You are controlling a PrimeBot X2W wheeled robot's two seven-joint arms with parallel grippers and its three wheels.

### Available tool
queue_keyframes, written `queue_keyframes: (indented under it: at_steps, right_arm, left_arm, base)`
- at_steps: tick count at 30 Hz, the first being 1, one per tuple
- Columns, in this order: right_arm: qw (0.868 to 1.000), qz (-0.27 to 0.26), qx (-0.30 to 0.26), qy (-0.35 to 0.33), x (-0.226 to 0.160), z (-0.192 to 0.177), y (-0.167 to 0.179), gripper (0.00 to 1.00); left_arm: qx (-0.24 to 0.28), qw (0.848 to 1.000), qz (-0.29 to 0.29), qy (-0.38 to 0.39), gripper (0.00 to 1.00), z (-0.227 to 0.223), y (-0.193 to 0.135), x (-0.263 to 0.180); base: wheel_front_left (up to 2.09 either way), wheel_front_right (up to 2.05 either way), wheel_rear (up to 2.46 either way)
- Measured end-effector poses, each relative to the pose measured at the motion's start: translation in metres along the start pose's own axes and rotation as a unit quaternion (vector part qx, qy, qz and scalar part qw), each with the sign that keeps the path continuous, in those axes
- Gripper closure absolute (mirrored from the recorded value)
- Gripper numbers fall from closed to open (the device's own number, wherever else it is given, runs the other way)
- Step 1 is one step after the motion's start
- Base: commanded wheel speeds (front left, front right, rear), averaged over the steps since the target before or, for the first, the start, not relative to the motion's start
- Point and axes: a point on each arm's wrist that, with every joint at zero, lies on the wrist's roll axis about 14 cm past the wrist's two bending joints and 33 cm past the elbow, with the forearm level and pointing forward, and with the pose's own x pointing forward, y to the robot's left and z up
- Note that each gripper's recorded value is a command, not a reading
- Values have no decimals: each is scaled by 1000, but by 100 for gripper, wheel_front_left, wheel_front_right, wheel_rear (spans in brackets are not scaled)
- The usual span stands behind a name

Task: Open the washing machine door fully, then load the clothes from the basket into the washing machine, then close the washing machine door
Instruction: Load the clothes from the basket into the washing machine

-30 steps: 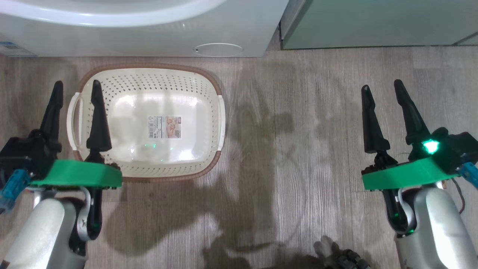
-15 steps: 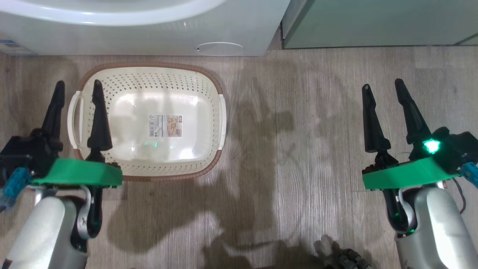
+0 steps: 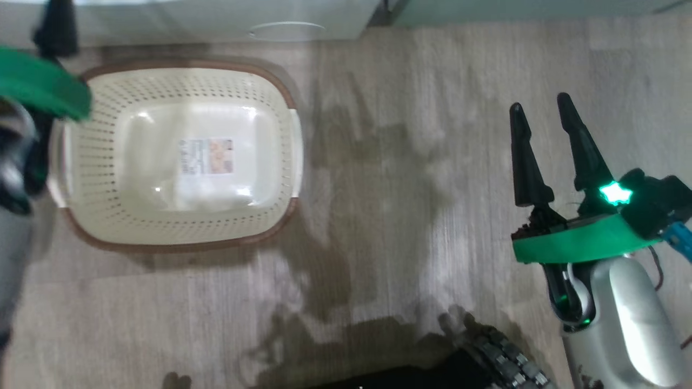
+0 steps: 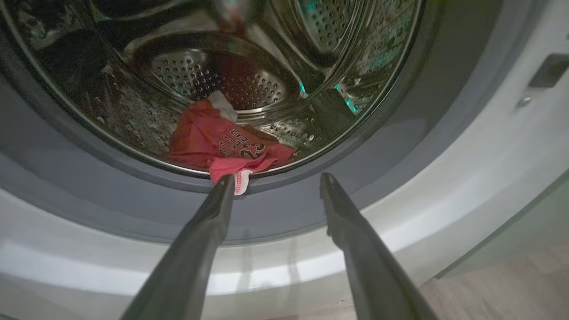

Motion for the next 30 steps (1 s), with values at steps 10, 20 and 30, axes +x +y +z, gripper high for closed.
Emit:
queue_keyframes:
  at_steps: [10,20,30]
  right_arm:
    - [999,-30,19,14,0,-11,-21,0]
    - [998,-51,31,22,-3,-15,-36,0]
    - [997,-70,34,25,-10,-14,-47,0]
  left_arm:
    - [18,991,-50,126,0,-42,-1,83]
    - [58,966,-65,242,0,-64,6,132]
    - [96,933,-52,342,0,-87,14,137]
  base:
    - [0,0,0]
    - [0,0,0]
    - [0,0,0]
